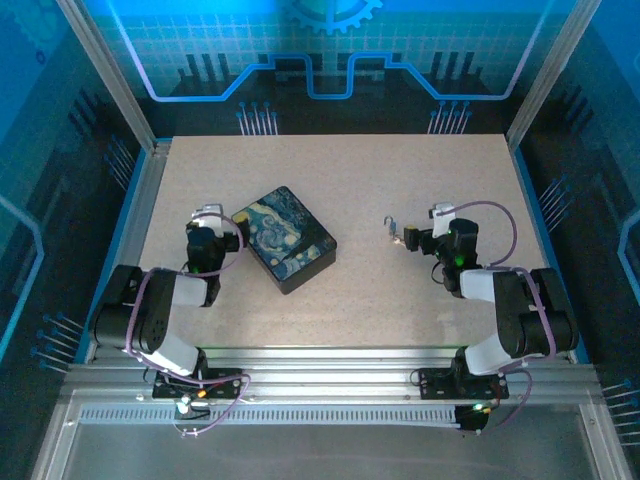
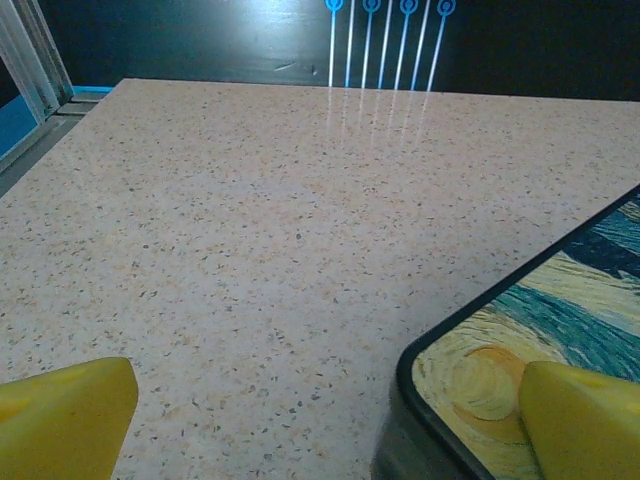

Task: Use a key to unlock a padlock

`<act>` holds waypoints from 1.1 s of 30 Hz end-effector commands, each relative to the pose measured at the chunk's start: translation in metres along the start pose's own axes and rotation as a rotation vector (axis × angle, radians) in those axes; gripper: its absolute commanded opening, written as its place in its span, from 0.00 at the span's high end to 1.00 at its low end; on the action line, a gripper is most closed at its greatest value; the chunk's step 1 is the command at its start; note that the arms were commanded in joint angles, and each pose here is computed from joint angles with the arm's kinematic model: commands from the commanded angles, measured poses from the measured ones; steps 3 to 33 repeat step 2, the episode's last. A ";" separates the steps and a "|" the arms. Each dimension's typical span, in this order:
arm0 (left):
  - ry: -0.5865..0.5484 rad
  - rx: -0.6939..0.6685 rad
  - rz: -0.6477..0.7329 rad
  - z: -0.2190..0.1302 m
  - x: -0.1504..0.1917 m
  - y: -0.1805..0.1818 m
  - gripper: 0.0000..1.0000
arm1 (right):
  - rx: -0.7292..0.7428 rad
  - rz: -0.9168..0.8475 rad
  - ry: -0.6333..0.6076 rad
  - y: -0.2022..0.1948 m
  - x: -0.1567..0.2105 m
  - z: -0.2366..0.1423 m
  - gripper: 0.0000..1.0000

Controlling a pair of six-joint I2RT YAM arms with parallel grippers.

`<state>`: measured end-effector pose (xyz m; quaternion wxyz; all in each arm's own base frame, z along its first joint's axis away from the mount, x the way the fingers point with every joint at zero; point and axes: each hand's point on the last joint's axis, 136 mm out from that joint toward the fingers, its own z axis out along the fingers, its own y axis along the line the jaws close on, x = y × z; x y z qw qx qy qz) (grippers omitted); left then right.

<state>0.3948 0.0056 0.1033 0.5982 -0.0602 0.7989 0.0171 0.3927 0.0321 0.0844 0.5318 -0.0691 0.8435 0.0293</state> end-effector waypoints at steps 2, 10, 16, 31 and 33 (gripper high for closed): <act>0.035 0.023 -0.006 0.005 0.006 0.000 0.01 | 0.006 -0.020 -0.043 0.000 -0.010 0.000 0.00; 0.035 0.023 -0.006 0.005 0.006 0.000 0.01 | 0.006 -0.020 -0.043 0.000 -0.010 0.000 0.00; 0.035 0.023 -0.006 0.005 0.006 0.000 0.01 | 0.006 -0.020 -0.043 0.000 -0.010 0.000 0.00; 0.035 0.023 -0.006 0.005 0.006 0.000 0.01 | 0.006 -0.020 -0.043 0.000 -0.010 0.000 0.00; 0.035 0.023 -0.006 0.005 0.006 0.000 0.01 | 0.006 -0.020 -0.043 0.000 -0.010 0.000 0.00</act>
